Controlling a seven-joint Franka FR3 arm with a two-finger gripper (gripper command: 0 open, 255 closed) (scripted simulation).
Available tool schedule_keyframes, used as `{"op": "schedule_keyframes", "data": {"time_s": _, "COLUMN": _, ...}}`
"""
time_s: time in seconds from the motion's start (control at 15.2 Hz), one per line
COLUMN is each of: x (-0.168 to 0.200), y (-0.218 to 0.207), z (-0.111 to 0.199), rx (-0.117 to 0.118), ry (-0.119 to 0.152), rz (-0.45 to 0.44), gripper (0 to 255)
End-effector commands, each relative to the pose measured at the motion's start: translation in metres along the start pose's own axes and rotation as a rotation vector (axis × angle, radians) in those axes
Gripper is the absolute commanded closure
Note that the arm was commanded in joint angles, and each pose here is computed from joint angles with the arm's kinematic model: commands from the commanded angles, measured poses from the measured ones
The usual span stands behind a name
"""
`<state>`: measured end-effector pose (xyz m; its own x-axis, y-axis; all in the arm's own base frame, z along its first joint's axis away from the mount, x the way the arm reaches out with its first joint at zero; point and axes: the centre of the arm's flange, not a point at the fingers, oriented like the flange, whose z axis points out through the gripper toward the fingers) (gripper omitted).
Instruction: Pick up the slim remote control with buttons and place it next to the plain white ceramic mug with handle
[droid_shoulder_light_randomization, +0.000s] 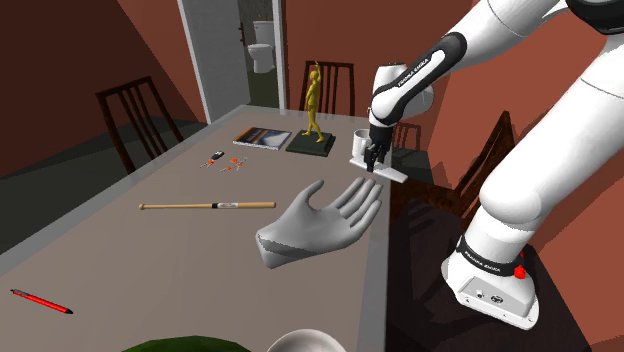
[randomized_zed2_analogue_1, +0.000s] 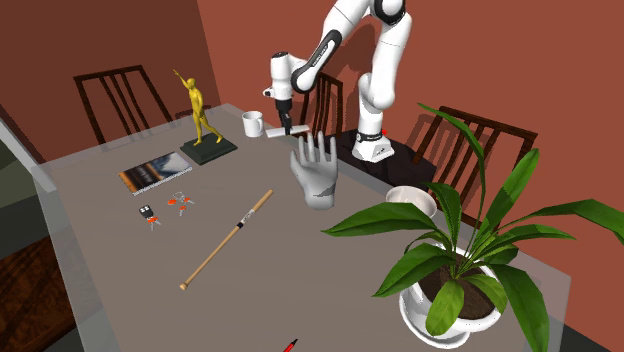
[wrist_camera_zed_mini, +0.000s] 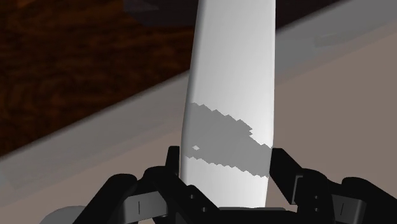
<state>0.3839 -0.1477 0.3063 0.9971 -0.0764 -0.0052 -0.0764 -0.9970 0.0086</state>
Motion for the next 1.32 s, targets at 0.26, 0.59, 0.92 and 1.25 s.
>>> {"op": "schedule_keyframes", "data": {"time_s": 0.26, "x": 0.000, "y": 0.001, "z": 0.033, "rx": 0.000, "ry": 0.001, "rz": 0.000, "gripper": 255}}
{"op": "schedule_keyframes", "data": {"time_s": 0.59, "x": 0.000, "y": 0.001, "z": 0.039, "rx": 0.000, "ry": 0.001, "rz": 0.000, "gripper": 255}}
{"op": "schedule_keyframes", "data": {"time_s": 0.92, "x": 0.000, "y": 0.001, "z": 0.039, "rx": 0.000, "ry": 0.001, "rz": 0.000, "gripper": 0}}
{"op": "schedule_keyframes", "data": {"time_s": 1.25, "x": 0.000, "y": 0.001, "z": 0.026, "rx": 0.000, "ry": 0.001, "rz": 0.000, "gripper": 0}}
